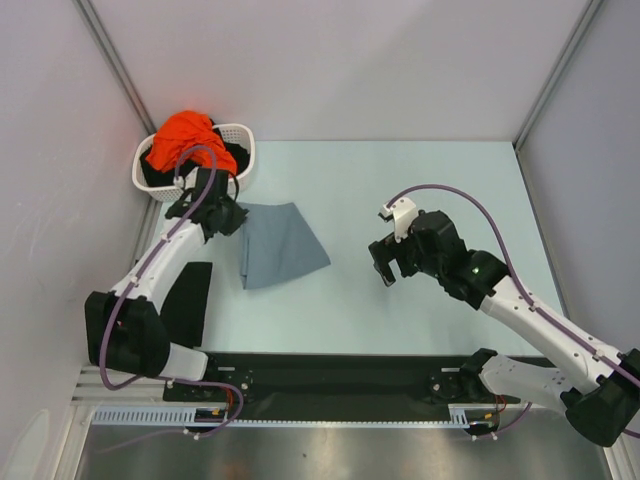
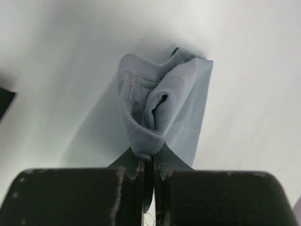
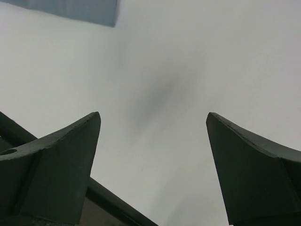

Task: Fold and stack the t-shirts
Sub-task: Neatly place the folded tshirt to the corner

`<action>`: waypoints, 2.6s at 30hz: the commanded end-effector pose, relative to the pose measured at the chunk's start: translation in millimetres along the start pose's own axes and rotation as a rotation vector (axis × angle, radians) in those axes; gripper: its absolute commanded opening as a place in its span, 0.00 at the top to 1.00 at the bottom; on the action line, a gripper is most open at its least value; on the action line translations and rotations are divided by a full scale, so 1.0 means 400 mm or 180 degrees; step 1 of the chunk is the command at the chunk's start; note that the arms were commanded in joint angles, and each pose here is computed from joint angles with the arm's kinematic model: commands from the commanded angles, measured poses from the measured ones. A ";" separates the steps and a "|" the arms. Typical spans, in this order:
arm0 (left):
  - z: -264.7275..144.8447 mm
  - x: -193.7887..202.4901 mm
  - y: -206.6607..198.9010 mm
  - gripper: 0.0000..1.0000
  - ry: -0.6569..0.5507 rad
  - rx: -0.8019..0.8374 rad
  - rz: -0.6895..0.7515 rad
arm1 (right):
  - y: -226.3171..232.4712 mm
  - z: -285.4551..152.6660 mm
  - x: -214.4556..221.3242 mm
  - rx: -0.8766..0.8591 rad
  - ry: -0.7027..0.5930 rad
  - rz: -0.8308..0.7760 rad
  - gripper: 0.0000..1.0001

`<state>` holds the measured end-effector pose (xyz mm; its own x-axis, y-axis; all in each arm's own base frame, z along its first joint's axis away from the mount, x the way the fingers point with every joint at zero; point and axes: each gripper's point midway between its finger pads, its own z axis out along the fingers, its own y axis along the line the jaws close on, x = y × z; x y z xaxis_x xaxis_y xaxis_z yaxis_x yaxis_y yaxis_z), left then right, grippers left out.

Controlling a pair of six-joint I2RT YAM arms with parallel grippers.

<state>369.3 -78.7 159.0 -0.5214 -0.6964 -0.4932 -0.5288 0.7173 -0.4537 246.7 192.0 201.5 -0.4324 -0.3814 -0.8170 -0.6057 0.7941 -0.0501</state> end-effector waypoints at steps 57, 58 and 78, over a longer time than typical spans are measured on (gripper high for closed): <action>-0.301 -0.413 0.264 1.00 -0.1137 -0.1049 -0.0039 | 0.032 0.024 -0.027 -0.0195 -0.0064 -0.0242 0.00; -0.304 -0.414 0.265 1.00 -0.1132 -0.1050 -0.0031 | 0.031 0.025 -0.026 -0.0185 -0.0059 -0.0242 0.00; -0.336 -0.432 0.291 1.00 -0.1097 -0.0954 0.0178 | 0.034 0.030 -0.008 -0.0189 -0.0030 -0.0247 0.00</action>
<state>308.1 116.0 259.3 -0.3834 -0.6157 -0.6885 -0.7359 0.6540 -0.1751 244.8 206.1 188.3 -0.4116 -0.4514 -0.7917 -0.6733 0.7361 -0.0697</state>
